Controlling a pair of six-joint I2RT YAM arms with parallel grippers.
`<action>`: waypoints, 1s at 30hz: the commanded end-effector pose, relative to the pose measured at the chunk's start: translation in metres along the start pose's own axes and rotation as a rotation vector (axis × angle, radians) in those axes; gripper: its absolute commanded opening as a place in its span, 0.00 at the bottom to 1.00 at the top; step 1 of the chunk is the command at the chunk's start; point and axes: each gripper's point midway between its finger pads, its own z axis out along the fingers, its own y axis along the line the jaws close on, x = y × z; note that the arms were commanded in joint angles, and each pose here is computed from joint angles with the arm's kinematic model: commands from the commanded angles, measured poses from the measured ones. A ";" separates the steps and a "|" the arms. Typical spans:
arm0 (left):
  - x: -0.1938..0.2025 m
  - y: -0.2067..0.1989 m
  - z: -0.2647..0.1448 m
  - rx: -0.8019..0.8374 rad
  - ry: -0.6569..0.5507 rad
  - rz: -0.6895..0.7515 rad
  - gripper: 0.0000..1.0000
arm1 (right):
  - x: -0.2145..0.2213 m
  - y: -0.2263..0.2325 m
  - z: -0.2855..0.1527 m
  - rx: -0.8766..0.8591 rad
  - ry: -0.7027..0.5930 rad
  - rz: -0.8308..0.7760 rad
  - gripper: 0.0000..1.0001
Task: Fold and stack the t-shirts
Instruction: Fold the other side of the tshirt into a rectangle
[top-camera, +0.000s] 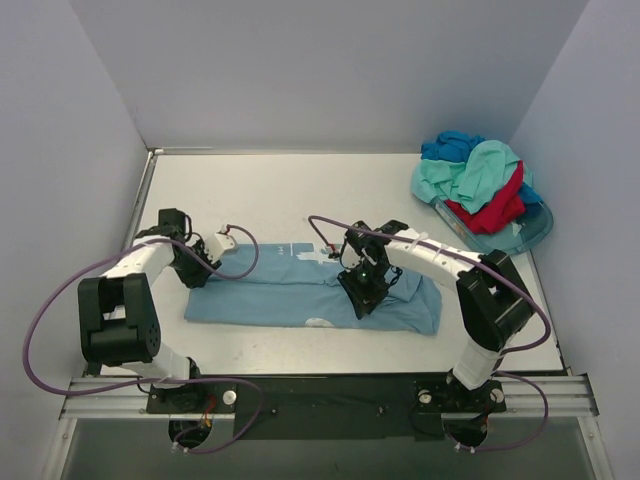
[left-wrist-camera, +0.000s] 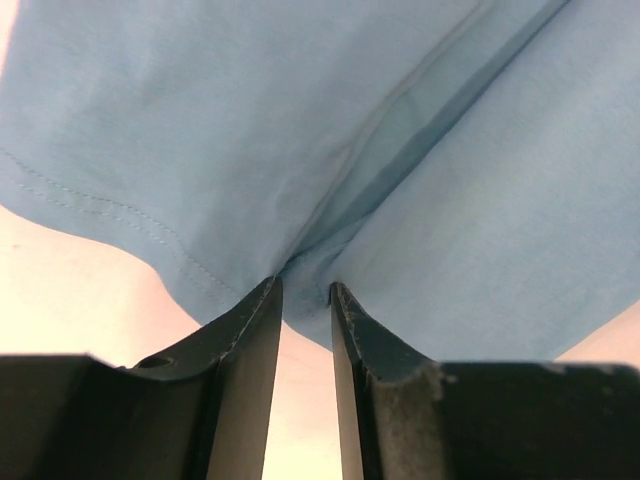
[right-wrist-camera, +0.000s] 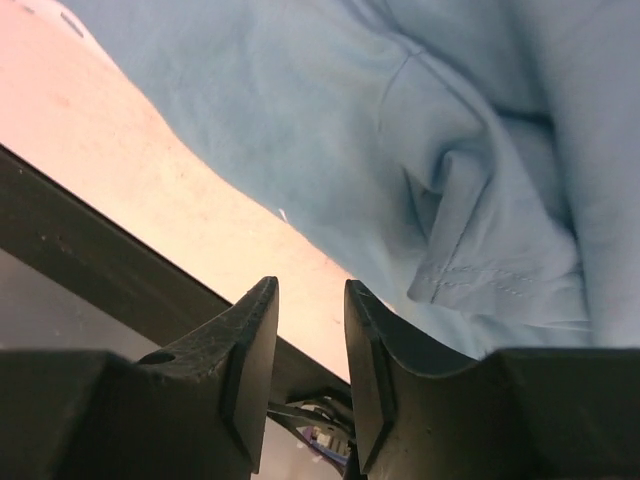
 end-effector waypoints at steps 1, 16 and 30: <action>-0.017 0.024 -0.009 -0.065 -0.037 0.017 0.38 | 0.012 0.013 -0.004 -0.062 0.044 0.010 0.31; -0.009 0.032 -0.021 -0.105 0.001 0.015 0.38 | -0.029 -0.044 -0.006 0.134 -0.110 0.276 0.00; -0.046 0.043 -0.042 -0.114 -0.130 -0.036 0.38 | -0.036 -0.053 -0.003 0.231 -0.138 0.322 0.00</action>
